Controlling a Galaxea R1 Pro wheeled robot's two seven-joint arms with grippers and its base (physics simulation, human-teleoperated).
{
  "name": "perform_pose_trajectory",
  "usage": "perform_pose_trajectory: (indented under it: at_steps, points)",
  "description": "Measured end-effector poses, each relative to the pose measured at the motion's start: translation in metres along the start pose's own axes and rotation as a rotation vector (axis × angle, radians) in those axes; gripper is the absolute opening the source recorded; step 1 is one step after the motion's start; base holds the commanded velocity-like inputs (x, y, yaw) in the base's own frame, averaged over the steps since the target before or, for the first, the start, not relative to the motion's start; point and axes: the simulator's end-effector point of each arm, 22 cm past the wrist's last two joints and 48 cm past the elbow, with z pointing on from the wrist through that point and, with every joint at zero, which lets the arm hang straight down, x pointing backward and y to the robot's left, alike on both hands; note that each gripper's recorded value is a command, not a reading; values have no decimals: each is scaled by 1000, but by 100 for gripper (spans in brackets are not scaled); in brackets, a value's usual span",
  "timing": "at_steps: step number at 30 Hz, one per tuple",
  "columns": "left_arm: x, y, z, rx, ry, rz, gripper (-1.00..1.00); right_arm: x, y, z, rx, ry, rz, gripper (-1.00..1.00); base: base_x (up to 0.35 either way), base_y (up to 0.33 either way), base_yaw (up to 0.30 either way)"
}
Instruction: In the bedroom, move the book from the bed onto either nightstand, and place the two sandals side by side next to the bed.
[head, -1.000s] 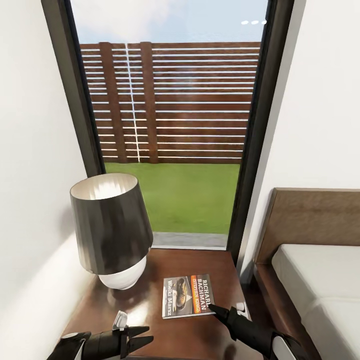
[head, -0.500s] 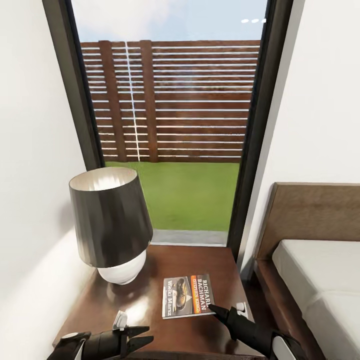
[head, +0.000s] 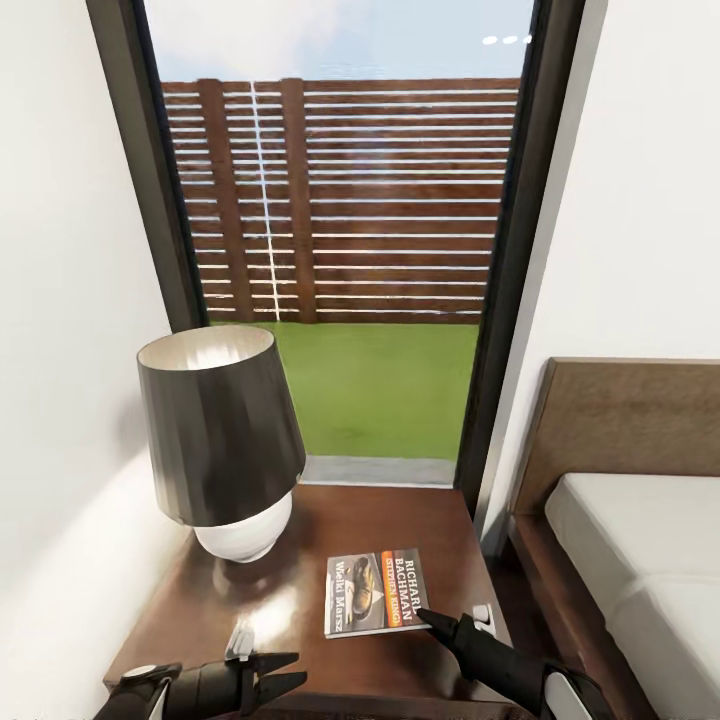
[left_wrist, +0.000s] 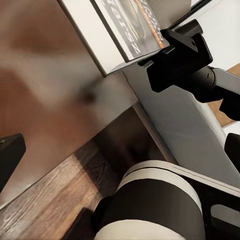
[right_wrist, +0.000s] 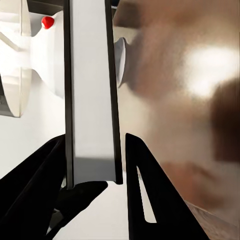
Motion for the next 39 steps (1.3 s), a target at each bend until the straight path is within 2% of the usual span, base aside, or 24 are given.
perform_pose_trajectory:
  at_steps: [39]
  points:
    - [0, 0, 0, 0, -1, 0, 100, 1, 0, 0, 1, 1, -3, -100, 38, 0, 0]
